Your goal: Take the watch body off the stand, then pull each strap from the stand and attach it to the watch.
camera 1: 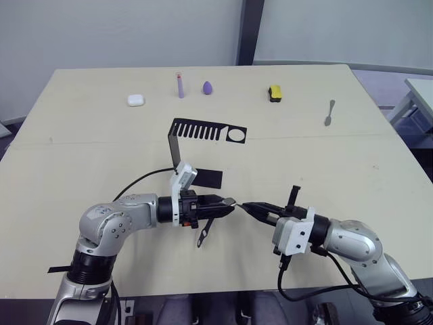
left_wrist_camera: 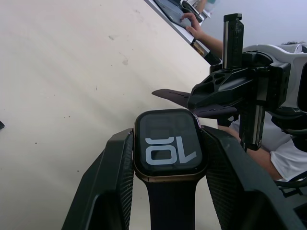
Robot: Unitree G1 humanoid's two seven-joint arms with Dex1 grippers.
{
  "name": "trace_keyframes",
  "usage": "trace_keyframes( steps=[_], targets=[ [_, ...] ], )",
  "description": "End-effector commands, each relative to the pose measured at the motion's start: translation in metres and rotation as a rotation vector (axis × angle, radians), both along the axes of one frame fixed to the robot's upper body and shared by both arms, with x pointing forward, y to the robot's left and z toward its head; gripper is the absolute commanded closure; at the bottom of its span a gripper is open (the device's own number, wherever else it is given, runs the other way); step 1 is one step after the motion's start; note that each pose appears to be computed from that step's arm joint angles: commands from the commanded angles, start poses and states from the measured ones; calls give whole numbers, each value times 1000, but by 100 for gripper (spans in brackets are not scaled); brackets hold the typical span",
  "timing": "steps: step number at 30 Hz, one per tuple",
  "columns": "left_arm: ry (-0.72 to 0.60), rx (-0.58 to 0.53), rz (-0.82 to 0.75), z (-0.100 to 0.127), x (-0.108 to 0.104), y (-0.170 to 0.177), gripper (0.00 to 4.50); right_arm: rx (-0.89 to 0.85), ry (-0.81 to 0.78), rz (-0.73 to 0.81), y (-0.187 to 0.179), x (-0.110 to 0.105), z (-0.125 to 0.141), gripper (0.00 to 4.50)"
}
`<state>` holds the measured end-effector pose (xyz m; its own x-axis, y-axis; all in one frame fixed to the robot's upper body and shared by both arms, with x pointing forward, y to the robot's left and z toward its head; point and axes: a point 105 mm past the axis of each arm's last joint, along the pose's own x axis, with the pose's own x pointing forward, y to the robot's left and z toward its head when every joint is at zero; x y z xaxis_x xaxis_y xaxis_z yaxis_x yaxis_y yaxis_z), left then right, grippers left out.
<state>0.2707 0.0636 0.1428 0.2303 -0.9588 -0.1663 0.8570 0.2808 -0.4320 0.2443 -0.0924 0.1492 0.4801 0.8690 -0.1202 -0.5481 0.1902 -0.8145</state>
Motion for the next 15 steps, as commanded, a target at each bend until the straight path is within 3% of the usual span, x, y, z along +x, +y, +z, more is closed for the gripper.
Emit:
trace_keyframes(
  steps=[1,15],
  targets=[
    [-33,-14,-12,6,-2,-2,289,22,-20,34,5,-5,6,450],
    [-39,1,-20,5,-3,-4,289,24,-26,29,5,-4,7,450]
  ],
)
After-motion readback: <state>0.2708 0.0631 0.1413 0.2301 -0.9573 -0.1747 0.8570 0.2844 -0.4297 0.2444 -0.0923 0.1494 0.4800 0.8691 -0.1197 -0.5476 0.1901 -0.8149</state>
